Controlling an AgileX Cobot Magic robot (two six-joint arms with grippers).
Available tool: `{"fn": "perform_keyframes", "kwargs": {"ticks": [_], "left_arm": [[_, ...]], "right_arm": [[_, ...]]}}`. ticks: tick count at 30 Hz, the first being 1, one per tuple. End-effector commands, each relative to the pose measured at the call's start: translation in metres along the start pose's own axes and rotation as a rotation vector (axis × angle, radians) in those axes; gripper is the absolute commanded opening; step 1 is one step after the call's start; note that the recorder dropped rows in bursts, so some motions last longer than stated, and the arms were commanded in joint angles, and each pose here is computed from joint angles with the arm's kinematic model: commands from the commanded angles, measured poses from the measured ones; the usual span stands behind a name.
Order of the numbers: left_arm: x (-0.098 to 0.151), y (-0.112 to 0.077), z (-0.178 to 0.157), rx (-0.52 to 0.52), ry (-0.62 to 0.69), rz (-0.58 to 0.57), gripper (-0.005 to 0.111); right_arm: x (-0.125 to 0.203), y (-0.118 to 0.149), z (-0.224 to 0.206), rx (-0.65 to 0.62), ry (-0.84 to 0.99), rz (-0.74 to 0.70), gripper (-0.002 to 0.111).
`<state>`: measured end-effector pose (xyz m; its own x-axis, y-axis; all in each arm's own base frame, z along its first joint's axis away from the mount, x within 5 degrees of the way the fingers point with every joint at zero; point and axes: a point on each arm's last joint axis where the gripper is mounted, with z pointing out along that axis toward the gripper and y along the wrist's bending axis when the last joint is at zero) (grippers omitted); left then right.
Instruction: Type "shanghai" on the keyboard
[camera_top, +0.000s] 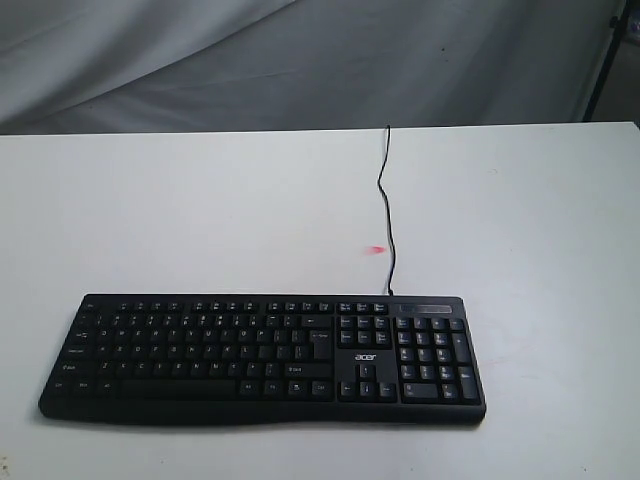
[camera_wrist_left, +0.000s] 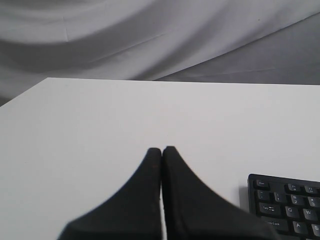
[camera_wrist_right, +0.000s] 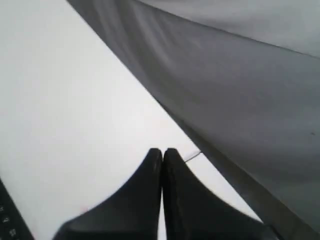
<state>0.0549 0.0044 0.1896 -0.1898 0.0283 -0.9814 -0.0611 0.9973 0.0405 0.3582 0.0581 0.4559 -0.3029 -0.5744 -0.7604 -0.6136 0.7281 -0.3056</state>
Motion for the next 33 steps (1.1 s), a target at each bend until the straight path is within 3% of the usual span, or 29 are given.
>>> {"fn": "perform_keyframes", "kwargs": {"ticks": [1,6,16,33], "left_arm": [[0.001,0.000,0.000,-0.002,-0.010,-0.003,0.001],[0.001,0.000,0.000,-0.002,-0.010,-0.003,0.001],[0.001,0.000,0.000,-0.002,-0.010,-0.003,0.001],[0.001,0.000,0.000,-0.002,-0.010,-0.003,0.001]], "right_arm": [[0.012,0.005,0.036,-0.161,0.038,-0.028,0.000],[0.035,0.011,0.078,-0.339,0.125,-0.065,0.000],[0.040,0.031,0.119,-0.479,0.090,-0.109,0.000],[0.055,0.131,0.181,-0.541,0.107,-0.302,0.000]]}}
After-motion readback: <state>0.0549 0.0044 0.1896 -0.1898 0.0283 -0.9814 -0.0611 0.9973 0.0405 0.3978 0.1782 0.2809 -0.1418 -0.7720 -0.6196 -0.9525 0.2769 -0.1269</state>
